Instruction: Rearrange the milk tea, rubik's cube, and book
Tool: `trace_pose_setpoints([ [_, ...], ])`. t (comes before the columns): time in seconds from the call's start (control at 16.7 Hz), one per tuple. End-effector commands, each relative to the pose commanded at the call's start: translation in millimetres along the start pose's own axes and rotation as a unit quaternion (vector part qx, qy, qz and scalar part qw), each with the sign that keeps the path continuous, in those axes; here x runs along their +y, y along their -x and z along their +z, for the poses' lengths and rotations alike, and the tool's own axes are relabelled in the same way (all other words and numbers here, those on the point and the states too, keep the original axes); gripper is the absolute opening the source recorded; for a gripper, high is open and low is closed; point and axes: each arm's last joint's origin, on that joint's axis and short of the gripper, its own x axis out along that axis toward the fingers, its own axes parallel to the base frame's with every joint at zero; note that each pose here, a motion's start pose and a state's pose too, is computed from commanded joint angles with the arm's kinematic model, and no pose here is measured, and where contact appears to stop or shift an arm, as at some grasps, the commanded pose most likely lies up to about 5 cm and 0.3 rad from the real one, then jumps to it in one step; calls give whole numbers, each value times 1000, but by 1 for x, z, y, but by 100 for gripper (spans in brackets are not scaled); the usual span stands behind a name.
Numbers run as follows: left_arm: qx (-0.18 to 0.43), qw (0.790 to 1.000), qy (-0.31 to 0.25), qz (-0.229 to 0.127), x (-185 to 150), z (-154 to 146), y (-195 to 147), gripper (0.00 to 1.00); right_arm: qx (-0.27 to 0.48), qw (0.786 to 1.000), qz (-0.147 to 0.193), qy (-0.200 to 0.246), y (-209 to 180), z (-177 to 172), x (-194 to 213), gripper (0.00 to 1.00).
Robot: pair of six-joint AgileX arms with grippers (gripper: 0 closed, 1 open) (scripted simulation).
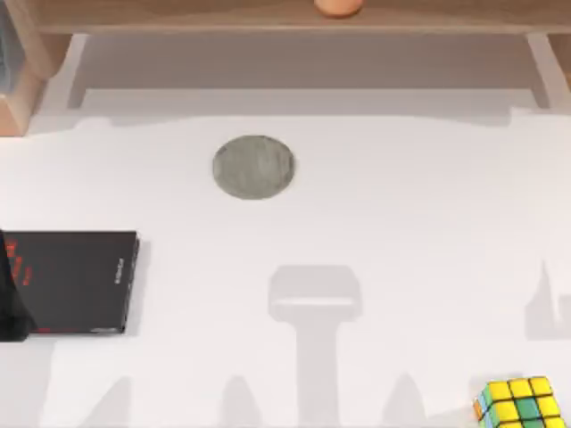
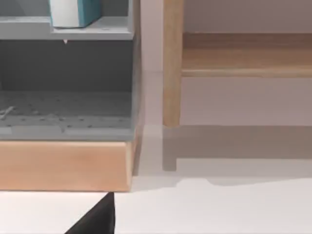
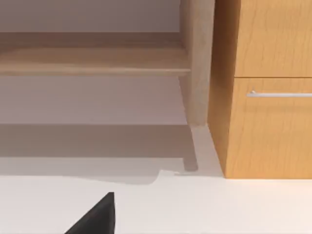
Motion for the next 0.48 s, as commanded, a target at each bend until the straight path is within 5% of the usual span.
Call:
trace_pose_setpoints([
  [0.48,0,1000,0,0,0,0,0,100,-20,1000,-2,0,-9,50,7,100],
])
